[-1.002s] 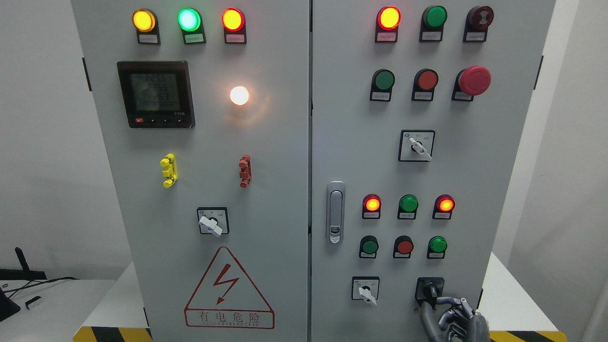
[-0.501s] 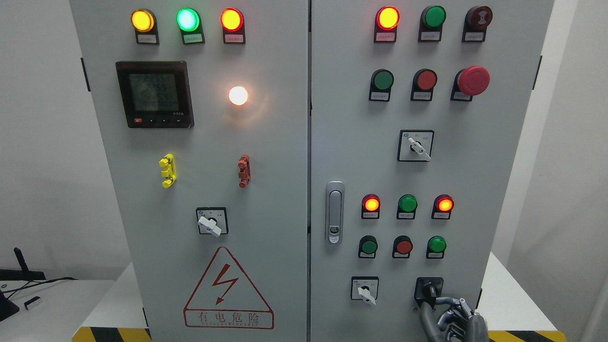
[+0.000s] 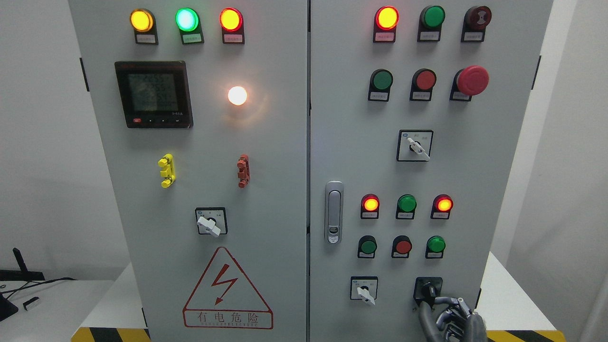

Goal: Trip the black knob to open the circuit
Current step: 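Twist the black knob with the right hand to switch it over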

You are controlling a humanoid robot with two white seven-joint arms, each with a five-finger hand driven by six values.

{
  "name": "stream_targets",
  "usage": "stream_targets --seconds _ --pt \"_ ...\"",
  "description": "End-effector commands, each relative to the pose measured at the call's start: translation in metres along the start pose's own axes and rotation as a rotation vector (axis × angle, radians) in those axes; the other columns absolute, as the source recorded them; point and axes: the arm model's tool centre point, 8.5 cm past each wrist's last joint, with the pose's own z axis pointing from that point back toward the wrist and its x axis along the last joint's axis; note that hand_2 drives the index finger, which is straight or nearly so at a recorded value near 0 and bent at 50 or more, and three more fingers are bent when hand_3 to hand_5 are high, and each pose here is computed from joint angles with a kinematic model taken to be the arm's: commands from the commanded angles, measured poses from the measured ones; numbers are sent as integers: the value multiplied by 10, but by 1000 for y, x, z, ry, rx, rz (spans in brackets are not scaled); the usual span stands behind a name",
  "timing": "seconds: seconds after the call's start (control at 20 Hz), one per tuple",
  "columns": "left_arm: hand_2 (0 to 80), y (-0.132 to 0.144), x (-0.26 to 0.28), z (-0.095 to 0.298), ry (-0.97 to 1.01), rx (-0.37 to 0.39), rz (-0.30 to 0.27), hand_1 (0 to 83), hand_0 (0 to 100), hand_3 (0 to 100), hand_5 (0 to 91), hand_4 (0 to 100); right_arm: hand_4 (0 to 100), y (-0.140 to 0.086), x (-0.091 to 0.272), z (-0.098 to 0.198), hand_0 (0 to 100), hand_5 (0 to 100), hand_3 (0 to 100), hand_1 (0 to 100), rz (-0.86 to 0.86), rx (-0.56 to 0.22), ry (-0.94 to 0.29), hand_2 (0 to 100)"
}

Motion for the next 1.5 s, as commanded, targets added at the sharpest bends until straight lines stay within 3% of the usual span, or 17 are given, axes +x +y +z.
stream_targets --seconds 0.0,1.45 --pt "0 0 0 0 -1 1 5 389 120 0 0 0 910 2 1 0 385 1000 897 704 -16 0 2 537" --pt "0 1 0 0 0 2 4 389 120 0 0 0 921 10 3 -1 388 1000 907 703 -13 22 14 549"
